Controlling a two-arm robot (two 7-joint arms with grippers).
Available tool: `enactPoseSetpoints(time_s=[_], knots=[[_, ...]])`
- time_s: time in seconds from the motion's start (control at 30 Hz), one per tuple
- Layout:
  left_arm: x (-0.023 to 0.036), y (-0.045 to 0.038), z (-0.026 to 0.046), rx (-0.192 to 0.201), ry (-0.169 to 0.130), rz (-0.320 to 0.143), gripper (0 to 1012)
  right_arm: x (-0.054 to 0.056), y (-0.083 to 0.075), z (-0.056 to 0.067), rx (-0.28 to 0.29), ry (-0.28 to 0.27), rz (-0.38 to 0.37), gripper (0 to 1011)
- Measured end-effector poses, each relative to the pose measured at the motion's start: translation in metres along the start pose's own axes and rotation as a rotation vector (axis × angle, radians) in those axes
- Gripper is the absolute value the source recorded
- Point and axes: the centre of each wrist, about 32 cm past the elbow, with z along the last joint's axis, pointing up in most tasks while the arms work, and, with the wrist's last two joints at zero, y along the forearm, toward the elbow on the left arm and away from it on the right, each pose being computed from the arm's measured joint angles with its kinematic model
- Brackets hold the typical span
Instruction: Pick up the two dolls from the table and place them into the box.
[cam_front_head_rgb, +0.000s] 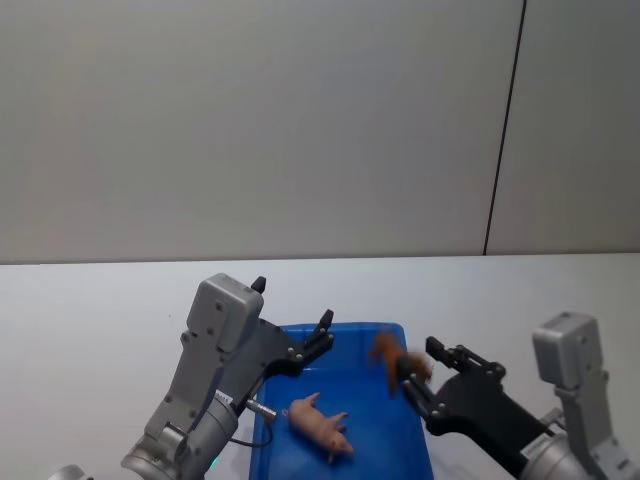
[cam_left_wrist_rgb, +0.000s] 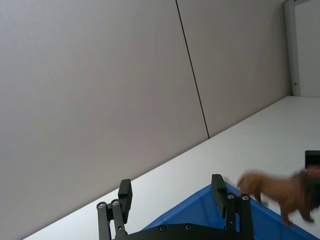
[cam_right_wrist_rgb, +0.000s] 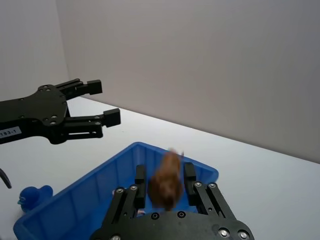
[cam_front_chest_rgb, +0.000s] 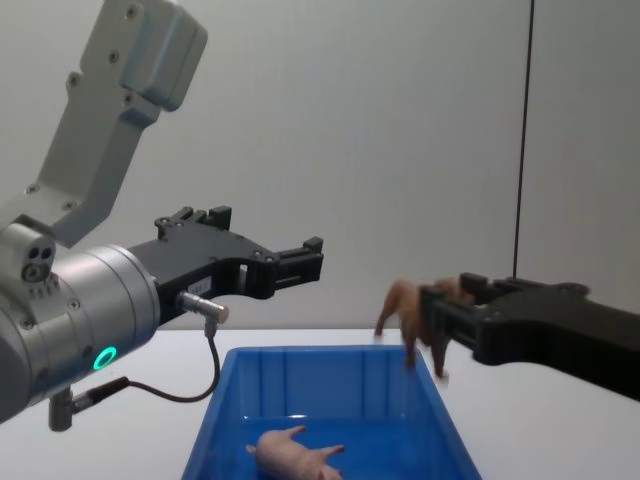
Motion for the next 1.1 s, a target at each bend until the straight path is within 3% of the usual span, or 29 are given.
enactPoseSetpoints(time_s=[0.13, 0.23, 0.67, 1.1], knots=[[0.0, 0.0, 0.0, 0.0, 0.0, 0.0, 1001, -0.002, 0.008, -0.003, -0.004, 0.014, 0.023, 514], [0.0, 0.0, 0.0, 0.0, 0.0, 0.0, 1001, -0.002, 0.012, -0.005, -0.013, 0.021, 0.028, 656], [0.0, 0.0, 0.0, 0.0, 0.0, 0.0, 1001, -0.003, 0.015, -0.008, -0.039, 0.026, -0.005, 992], [0.0, 0.0, 0.0, 0.0, 0.0, 0.0, 1001, -0.001, -0.007, -0.008, -0.051, 0.009, -0.146, 1001]])
